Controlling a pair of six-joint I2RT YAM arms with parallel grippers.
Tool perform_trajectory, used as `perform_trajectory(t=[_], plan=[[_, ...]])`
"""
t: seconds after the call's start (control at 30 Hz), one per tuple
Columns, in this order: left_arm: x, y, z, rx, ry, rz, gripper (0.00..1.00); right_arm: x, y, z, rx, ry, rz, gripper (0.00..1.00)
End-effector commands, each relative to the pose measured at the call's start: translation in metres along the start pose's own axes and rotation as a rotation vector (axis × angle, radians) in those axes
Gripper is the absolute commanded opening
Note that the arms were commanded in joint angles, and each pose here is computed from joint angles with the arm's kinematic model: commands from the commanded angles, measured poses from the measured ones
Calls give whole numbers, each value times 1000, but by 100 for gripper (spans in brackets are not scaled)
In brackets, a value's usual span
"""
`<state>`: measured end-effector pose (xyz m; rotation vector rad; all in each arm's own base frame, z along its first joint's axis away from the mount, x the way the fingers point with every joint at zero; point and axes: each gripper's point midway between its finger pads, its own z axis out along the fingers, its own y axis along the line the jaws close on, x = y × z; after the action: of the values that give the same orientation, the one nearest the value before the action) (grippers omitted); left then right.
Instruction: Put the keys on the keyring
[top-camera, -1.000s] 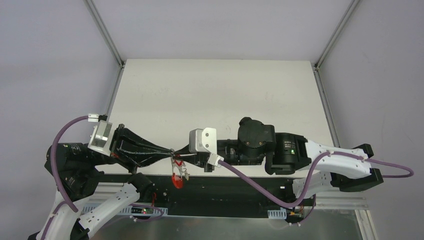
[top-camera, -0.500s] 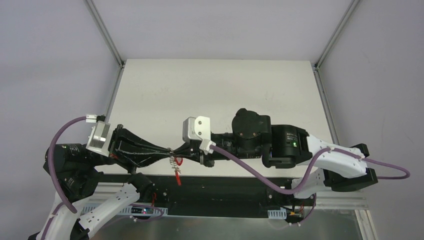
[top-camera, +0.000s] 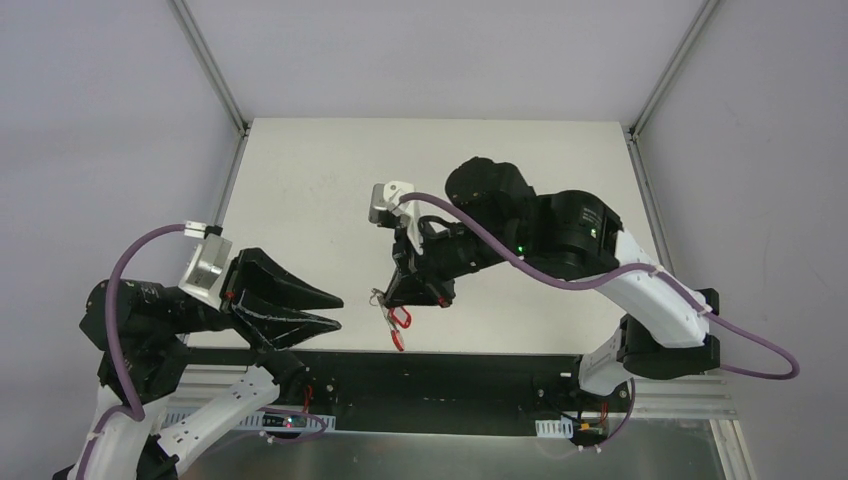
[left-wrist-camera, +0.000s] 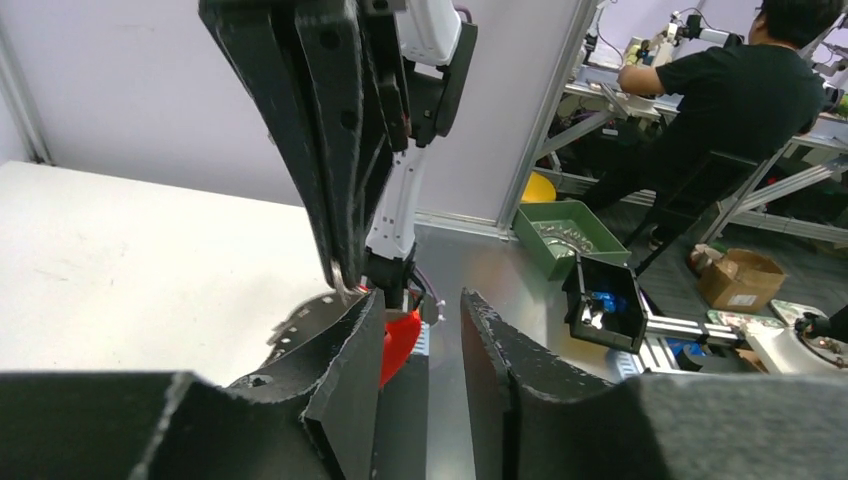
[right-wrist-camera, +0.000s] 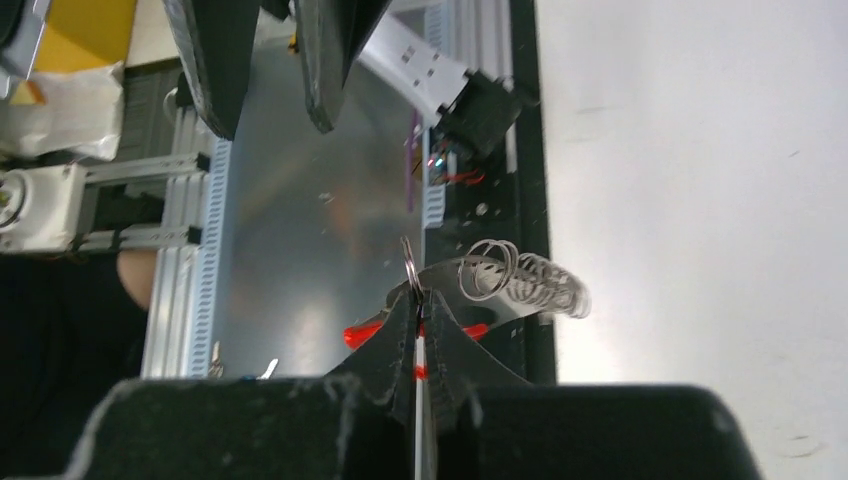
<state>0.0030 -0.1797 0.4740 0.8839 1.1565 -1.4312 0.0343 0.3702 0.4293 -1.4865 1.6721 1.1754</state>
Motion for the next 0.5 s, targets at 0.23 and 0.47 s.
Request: perform_trajectory(t=[0.23,0.47], plan=[[30,21,21,18,151,-261,37,46,38,-8,-281,210,205,0],[58,30,25,28,251,-414,37,47,26,5,-272,222,285,0]])
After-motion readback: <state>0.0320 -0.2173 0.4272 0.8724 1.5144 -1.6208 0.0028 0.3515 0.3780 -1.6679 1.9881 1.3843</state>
